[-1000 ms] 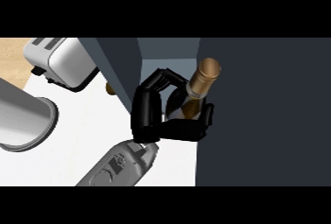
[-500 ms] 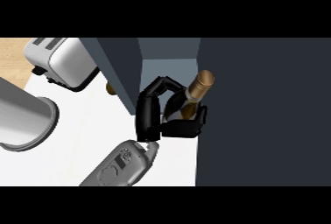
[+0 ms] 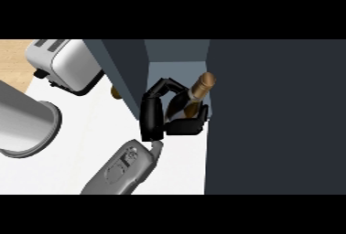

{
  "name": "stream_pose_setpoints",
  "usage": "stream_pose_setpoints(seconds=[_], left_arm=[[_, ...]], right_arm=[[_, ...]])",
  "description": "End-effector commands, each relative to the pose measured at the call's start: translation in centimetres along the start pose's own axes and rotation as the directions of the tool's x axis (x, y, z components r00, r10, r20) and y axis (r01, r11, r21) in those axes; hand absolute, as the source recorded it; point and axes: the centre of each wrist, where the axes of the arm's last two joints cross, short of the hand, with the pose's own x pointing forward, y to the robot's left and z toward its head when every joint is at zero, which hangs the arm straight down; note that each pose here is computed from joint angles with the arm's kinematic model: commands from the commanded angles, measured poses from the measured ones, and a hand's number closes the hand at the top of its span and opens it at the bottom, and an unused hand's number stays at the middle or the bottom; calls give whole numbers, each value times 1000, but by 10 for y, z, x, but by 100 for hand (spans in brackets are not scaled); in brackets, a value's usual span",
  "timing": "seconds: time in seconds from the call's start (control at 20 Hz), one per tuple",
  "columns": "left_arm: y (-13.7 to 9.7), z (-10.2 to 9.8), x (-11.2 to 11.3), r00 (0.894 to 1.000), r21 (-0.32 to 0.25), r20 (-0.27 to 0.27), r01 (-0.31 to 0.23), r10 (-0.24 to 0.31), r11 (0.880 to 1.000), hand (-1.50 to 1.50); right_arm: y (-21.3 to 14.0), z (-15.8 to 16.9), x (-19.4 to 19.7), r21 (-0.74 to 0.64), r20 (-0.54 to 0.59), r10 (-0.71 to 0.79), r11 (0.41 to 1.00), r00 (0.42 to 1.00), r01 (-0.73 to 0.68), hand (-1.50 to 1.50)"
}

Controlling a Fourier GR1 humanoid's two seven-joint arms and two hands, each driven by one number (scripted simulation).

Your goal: Pick up the wine, place it into the cabinet and close the cabinet

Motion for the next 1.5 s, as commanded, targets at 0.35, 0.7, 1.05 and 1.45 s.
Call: stream_pose_setpoints(seconds=[0.35,0.7,1.05,1.45], left_arm=[[22,-35,-6,1000,71,-7,3,-2,997,150],[21,-45,-26,997,28,-67,-32,34,999,150],[32,-61,-53,995,49,-96,33,-28,998,150],[28,-99,-32,997,77,-19,81,-80,994,150]], right_arm=[[20,26,35,12,43,-18,1000,999,17,-150],[-4,20,20,6,67,-14,1000,998,13,-150],[3,13,23,24,57,-32,999,998,31,-150],[10,16,13,18,56,-27,1000,998,26,-150]])
